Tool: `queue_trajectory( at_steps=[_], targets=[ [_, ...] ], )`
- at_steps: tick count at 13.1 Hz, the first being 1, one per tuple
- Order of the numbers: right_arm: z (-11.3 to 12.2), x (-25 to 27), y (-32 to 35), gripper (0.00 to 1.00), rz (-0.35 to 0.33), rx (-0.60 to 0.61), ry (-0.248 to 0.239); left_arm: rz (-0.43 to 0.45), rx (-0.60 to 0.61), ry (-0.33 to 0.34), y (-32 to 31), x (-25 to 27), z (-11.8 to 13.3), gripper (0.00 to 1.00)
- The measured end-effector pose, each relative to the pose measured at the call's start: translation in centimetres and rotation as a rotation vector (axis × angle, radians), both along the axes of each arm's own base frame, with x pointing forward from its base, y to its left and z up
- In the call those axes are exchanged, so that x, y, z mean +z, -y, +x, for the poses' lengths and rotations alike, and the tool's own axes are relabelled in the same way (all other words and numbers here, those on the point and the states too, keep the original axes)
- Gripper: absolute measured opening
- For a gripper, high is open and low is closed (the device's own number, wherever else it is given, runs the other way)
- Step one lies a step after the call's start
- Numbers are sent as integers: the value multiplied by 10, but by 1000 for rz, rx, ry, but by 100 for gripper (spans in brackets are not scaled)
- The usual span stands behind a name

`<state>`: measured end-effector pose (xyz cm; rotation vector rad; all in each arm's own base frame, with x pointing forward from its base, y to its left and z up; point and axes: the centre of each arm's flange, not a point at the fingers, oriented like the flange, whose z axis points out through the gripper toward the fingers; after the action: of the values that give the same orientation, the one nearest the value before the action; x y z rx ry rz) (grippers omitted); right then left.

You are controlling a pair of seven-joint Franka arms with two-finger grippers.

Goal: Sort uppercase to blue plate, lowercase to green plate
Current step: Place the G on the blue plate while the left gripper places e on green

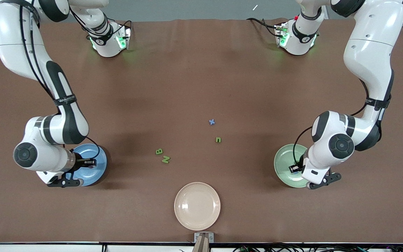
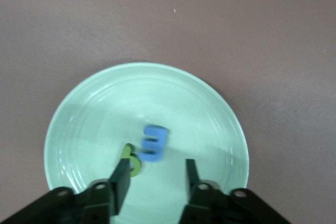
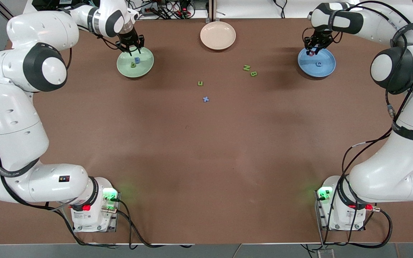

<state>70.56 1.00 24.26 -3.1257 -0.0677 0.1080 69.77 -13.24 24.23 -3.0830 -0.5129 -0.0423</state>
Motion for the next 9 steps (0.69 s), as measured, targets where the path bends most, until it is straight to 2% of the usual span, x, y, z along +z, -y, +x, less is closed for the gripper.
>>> queue_trajectory(
  at_steps=[3,4,5,7,9],
  targets=[
    [1,-18,5,42,3,14,2,-10,-15,0,18,2,-3,87],
    [0,-22,3,49,5,17,1,-20,-8,2,30,4,-6,96],
    [1,-24,2,59,6,18,4,-36,8,3,48,7,-10,100],
    [1,-23,-2,74,9,24,9,-73,40,0,107,15,-27,100],
    [2,-21,-19,77,14,28,11,-78,17,-10,180,14,-59,99]
  ],
)
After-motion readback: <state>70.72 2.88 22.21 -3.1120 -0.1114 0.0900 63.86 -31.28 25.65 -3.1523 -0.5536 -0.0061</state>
